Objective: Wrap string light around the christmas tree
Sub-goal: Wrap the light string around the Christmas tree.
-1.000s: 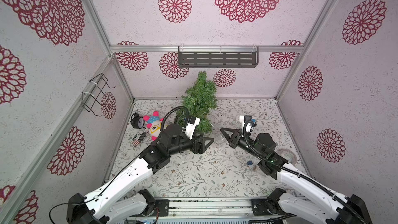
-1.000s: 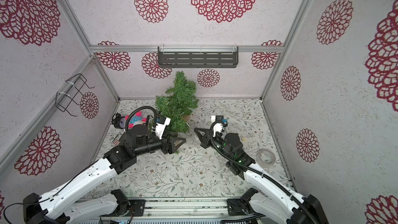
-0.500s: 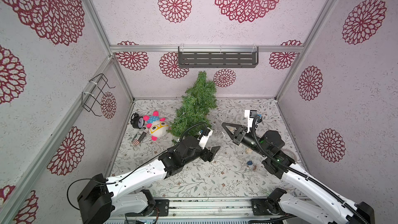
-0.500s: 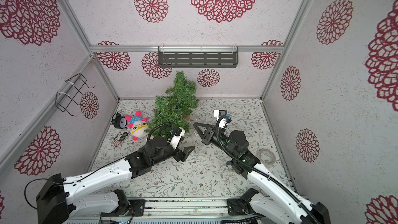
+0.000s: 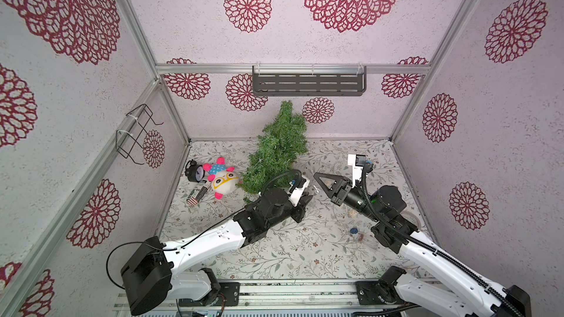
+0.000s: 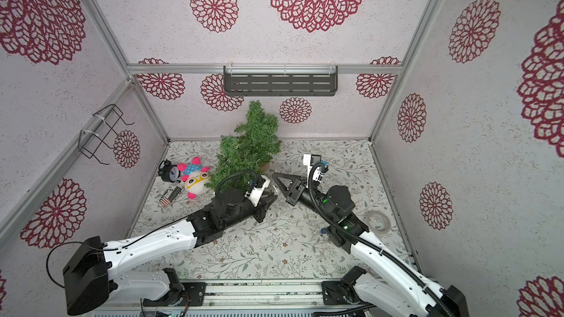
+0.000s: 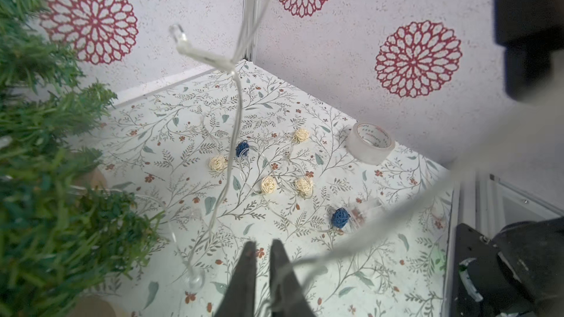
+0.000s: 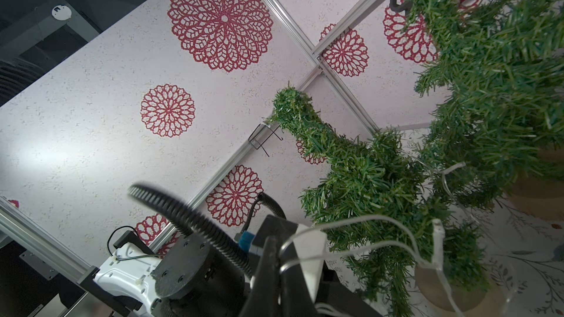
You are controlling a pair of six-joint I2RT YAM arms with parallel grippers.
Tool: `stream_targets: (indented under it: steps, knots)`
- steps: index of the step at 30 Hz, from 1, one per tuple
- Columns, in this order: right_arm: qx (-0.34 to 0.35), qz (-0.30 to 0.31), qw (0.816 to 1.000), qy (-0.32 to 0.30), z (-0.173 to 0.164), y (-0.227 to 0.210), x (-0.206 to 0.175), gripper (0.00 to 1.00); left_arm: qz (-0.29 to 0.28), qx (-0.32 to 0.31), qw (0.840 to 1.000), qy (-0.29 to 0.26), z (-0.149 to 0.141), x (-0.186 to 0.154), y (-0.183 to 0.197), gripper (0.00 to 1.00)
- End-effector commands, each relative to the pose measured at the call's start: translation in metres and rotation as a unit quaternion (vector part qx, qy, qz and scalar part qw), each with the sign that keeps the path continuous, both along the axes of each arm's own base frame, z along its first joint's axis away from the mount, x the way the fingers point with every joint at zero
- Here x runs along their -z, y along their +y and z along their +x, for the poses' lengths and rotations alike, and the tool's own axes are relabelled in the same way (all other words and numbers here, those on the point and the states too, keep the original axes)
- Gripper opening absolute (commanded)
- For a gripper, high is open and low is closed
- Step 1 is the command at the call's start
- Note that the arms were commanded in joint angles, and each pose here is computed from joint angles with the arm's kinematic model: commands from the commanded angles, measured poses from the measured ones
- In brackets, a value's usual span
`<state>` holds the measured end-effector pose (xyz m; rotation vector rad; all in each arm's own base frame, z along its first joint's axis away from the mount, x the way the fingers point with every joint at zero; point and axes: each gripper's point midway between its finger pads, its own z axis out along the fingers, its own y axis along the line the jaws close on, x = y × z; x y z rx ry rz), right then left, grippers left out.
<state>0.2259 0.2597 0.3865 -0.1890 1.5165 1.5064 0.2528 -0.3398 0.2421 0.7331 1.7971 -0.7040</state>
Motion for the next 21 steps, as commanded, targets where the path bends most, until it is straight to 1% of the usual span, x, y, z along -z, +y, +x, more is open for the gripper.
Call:
stream_targets:
  steps: [1, 3, 6, 8, 12, 15, 18, 20, 21]
  knots:
    - [0.024, 0.035, 0.999, -0.033, 0.003, -0.009, -0.028, 0.0, -0.028, 0.038, 0.999, 0.022, -0.026, -0.035, 0.003, 0.0]
    - [0.038, 0.031, 0.998, -0.027, 0.011, -0.011, -0.022, 0.0, -0.029, 0.06, 0.997, 0.045, -0.047, -0.045, 0.009, 0.0]
    - [0.052, 0.022, 0.998, -0.015, 0.022, -0.008, -0.011, 0.0, -0.03, 0.073, 0.995, 0.064, -0.073, -0.062, 0.024, 0.0]
    - [0.051, 0.014, 0.999, -0.006, 0.028, -0.003, -0.005, 0.0, -0.034, 0.067, 0.994, 0.078, -0.082, -0.071, 0.039, 0.0]
    - [0.031, -0.004, 0.999, 0.004, 0.034, 0.014, 0.005, 0.01, -0.056, 0.079, 0.991, 0.097, -0.103, -0.098, 0.059, 0.0]
    - [0.02, -0.022, 1.0, 0.006, 0.037, 0.028, 0.013, 0.11, -0.066, 0.078, 0.99, 0.099, -0.111, -0.116, 0.072, 0.0]
    - [0.002, -0.043, 0.999, 0.017, 0.042, 0.043, 0.027, 0.3, -0.061, 0.054, 0.992, 0.091, -0.111, -0.128, 0.089, 0.0]
    - [-0.001, -0.06, 0.998, 0.026, 0.047, 0.048, 0.038, 0.38, -0.051, 0.032, 0.994, 0.09, -0.11, -0.131, 0.102, 0.0]
    - [0.0, -0.071, 0.997, 0.025, 0.049, 0.049, 0.043, 0.44, -0.04, 0.018, 0.995, 0.091, -0.108, -0.129, 0.109, 0.0]
